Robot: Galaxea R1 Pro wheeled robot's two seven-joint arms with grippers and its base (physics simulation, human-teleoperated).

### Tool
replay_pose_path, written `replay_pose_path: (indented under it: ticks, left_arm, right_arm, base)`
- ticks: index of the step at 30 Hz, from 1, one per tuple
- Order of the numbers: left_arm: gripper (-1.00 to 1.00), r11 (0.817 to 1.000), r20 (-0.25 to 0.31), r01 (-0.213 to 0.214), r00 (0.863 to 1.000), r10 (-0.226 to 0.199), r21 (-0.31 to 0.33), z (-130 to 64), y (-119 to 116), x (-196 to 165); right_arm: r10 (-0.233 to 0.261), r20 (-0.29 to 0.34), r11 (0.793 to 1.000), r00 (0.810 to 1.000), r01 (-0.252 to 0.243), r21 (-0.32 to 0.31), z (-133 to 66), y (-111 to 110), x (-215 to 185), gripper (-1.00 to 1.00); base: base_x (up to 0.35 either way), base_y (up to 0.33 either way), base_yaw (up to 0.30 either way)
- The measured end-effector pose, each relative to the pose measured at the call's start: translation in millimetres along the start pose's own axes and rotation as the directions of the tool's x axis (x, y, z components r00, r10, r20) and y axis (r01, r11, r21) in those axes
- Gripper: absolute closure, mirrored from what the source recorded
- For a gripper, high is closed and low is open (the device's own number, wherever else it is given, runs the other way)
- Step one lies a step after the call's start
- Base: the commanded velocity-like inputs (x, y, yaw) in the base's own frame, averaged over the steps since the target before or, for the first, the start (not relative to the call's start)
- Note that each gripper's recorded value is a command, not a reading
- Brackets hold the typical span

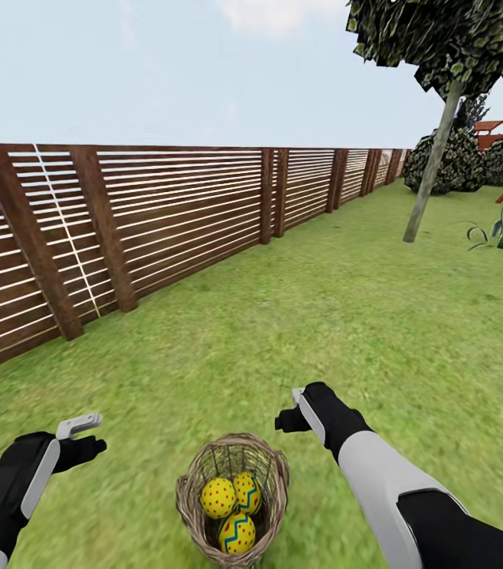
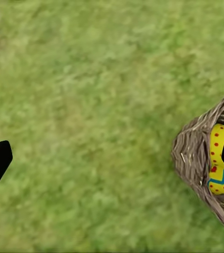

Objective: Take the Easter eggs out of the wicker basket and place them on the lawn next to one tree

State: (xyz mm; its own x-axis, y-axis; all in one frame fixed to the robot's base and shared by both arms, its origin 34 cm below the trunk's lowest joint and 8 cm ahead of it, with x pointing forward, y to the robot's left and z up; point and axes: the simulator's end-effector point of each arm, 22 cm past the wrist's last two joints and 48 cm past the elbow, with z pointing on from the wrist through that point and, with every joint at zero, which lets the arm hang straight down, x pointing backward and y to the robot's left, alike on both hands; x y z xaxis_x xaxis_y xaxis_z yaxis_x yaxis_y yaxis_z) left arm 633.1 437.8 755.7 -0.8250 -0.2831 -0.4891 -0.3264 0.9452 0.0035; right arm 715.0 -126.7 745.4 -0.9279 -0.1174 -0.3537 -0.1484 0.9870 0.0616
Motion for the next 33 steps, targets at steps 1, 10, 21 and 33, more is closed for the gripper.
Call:
replay_pose_path:
  ticks: [1, 10, 21, 33]
  left_arm:
    - [-1.0, 1.0, 0.0, 0.0, 1.0, 0.0, -0.001, 1.2, 1, 0]
    - [-1.0, 1.0, 0.009, 0.0, 1.0, 0.0, -0.006, 14.6, 3, 6]
    - [-1.0, 1.0, 0.005, 0.004, 1.0, -0.004, -0.009, 34.7, 5, 19]
    - [-1.0, 1.0, 0.005, 0.004, 1.0, -0.004, -0.009, 51.6, 5, 29]
  right_arm:
    - [0.0, 0.0, 1.0, 1.0, 0.0, 0.0, 1.4, 0, 0, -1.0]
    - [0.001, -0.001, 1.0, 1.0, -0.001, -0.001, 14.4, -1, 5, -1.0]
    - [0.002, 0.008, 1.0, 1.0, -0.002, -0.002, 30.8, -2, 10, -1.0]
    - [0.002, 0.011, 1.0, 1.0, -0.002, -0.002, 48.8, -3, 16, -1.0]
  base:
    - [0.0, 0.0, 0.0]
    - [0.0, 0.0, 0.0]
    - [0.0, 0.0, 0.0]
    - [0.0, 0.0, 0.0]
